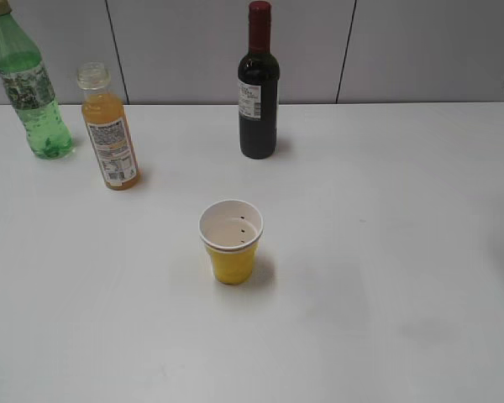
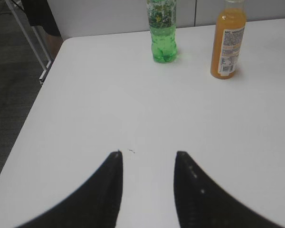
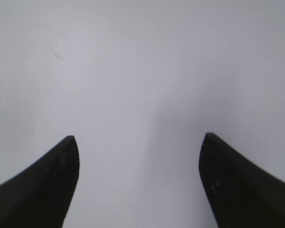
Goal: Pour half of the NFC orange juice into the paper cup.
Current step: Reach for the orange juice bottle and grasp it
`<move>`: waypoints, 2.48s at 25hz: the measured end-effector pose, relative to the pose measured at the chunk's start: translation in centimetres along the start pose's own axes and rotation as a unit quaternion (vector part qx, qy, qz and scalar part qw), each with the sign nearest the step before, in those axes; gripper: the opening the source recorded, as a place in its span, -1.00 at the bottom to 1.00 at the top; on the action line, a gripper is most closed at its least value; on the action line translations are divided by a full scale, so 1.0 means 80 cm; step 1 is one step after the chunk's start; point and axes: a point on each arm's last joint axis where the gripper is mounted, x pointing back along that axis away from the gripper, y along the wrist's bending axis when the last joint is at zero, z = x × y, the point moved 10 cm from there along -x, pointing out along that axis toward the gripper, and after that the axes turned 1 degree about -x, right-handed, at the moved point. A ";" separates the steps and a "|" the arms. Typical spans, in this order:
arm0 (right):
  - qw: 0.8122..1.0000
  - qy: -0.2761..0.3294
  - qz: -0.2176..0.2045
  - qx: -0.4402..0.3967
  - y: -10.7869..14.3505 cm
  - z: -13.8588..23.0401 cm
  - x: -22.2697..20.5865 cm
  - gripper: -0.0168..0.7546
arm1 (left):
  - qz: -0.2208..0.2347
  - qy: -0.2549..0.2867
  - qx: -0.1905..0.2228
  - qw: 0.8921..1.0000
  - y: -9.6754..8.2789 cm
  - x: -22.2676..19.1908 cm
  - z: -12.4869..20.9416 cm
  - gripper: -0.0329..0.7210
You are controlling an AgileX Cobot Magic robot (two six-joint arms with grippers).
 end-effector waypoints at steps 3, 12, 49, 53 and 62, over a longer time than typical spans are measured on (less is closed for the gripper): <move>1.000 0.010 0.000 0.001 0.003 0.046 0.006 0.58 | 0.000 0.000 0.000 1.000 0.000 0.000 0.000 -0.16; 1.000 -0.021 0.002 0.007 0.011 0.155 0.029 0.58 | 0.000 0.000 0.000 1.000 0.000 0.000 0.000 -0.16; 0.929 -0.369 0.014 0.010 0.028 0.321 0.091 0.58 | 0.000 -0.001 -0.001 1.000 0.000 0.000 0.000 -0.28; 0.929 -0.369 0.014 0.010 0.028 0.320 0.091 0.58 | 0.000 -0.001 -0.001 1.000 0.000 0.000 0.000 -0.28; 0.929 -0.370 0.007 0.008 0.030 0.320 0.091 0.58 | 0.000 -0.001 -0.001 1.000 0.000 0.000 0.000 -0.28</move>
